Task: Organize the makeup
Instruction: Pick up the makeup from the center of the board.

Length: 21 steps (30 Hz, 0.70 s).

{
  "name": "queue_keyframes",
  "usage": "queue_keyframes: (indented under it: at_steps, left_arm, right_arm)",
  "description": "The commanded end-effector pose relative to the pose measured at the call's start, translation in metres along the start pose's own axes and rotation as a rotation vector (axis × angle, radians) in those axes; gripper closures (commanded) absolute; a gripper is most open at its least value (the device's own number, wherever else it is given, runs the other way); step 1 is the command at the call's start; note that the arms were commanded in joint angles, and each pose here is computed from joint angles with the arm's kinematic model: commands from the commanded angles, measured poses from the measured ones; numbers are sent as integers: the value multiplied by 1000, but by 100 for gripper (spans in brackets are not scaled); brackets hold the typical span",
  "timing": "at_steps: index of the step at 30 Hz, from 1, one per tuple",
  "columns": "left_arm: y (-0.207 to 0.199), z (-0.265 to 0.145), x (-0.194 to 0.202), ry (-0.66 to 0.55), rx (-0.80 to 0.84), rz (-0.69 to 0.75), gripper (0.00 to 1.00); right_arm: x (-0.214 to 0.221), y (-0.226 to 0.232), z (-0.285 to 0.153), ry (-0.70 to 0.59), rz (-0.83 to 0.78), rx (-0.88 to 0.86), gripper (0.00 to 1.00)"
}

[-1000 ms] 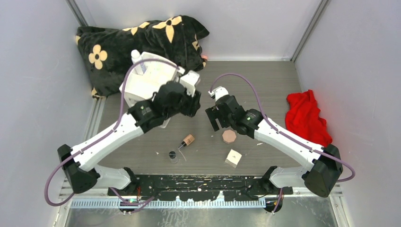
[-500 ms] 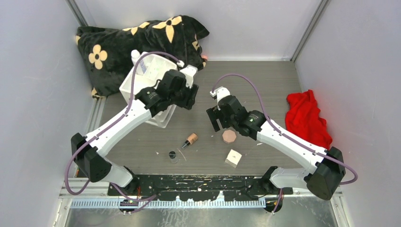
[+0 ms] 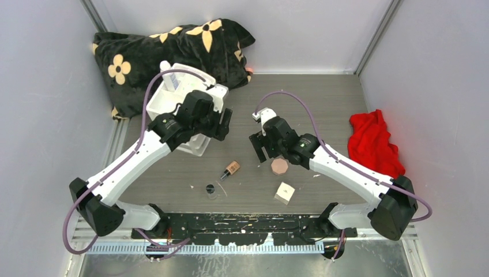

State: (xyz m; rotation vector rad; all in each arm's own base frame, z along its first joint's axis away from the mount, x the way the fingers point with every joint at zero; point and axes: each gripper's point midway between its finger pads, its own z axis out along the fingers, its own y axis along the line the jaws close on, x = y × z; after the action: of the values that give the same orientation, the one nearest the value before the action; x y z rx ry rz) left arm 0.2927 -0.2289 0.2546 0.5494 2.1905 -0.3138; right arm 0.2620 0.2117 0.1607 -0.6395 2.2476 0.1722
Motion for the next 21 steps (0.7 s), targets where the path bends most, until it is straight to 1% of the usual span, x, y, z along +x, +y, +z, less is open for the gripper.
queue_keyframes:
  at_steps: [1, 4, 7, 8, 15, 18, 21]
  left_arm:
    - [-9, -15, 30, 17, 92, 8, 35]
    - [-11, -21, 46, -25, 116, -56, 41]
    - [-10, -28, 55, -75, 117, -117, 42]
    - [-9, -29, 60, -79, 115, -126, 42]
    - [-12, -34, 86, -63, 140, -121, 41]
    - [-16, -33, 96, -51, 145, -113, 41]
    - [-13, -34, 99, -65, 127, -138, 41]
  right_arm:
    - [-21, -1, -5, -66, 2, -4, 15]
    - [-19, 1, -4, -63, 4, -10, 15]
    - [-18, 4, 0, -58, 7, -24, 15]
    - [-17, 13, 0, -51, 6, -67, 16]
    - [-16, 21, 7, -31, 11, -105, 19]
    - [-22, 36, 8, -49, 14, -182, 21]
    - [-21, 48, 13, -31, -1, -241, 26]
